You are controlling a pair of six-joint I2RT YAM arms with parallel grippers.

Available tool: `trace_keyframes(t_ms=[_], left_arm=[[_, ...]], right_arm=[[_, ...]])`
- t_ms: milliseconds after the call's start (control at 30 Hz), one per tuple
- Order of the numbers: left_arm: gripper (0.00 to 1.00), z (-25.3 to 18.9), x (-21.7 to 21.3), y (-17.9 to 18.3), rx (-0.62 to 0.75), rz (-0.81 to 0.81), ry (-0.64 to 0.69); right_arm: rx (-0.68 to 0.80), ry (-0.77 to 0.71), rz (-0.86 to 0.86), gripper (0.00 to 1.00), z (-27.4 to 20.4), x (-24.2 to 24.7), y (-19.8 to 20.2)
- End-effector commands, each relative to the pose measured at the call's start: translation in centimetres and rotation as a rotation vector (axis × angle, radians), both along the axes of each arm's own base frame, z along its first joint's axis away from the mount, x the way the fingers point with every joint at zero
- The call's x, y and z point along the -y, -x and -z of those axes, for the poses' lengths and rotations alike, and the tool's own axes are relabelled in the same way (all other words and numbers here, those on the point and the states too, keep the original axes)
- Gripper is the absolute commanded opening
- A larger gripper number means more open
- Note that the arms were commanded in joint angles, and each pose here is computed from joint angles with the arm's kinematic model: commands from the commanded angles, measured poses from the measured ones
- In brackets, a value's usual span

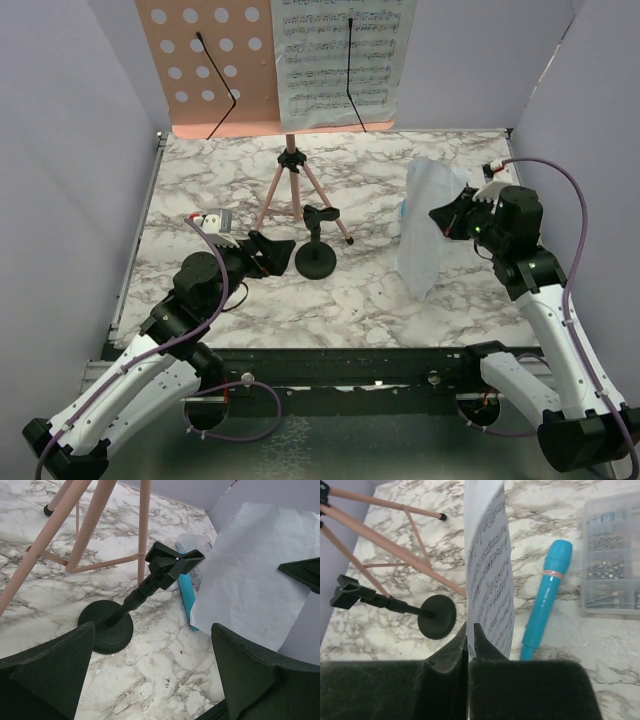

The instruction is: Set up the instrument practice props

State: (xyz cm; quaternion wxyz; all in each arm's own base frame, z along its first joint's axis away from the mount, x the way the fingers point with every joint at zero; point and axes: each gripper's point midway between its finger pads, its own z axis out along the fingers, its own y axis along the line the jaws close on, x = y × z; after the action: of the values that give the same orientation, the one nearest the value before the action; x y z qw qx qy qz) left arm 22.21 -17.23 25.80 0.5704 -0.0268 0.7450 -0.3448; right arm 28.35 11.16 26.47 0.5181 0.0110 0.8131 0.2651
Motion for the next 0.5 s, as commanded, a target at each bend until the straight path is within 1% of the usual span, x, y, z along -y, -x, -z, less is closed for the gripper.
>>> trace_keyframes(t_ms=[0,133,233,333,467], left_arm=[[0.99,0.4,0.0,0.2,0.005,0.011,-0.015],[0.99,0.5,0.0,0.2,0.003,0.010,-0.017],[0.99,0.8,0.0,0.2,-0.002,0.008,-0.020],[0.99,1.1,0.0,0.1,-0.010,0.003,-0.024],[0.99,1.7,0.0,0.0,-0.023,0.000,-0.029]], right_arm=[[-0.073,0.140,0.075,0.00,1.0,2.3,-0.6],[-0.117,0.180,0.066,0.00,1.5,2.0,-0.5],[-0.166,0.199,0.033,0.00,2.8,1.1,-0.3],[-0.222,0.218,-0.018,0.00,4.4,-0.4,0.2],[-0.281,0.237,-0.105,0.00,6.9,-3.6,1.6]])
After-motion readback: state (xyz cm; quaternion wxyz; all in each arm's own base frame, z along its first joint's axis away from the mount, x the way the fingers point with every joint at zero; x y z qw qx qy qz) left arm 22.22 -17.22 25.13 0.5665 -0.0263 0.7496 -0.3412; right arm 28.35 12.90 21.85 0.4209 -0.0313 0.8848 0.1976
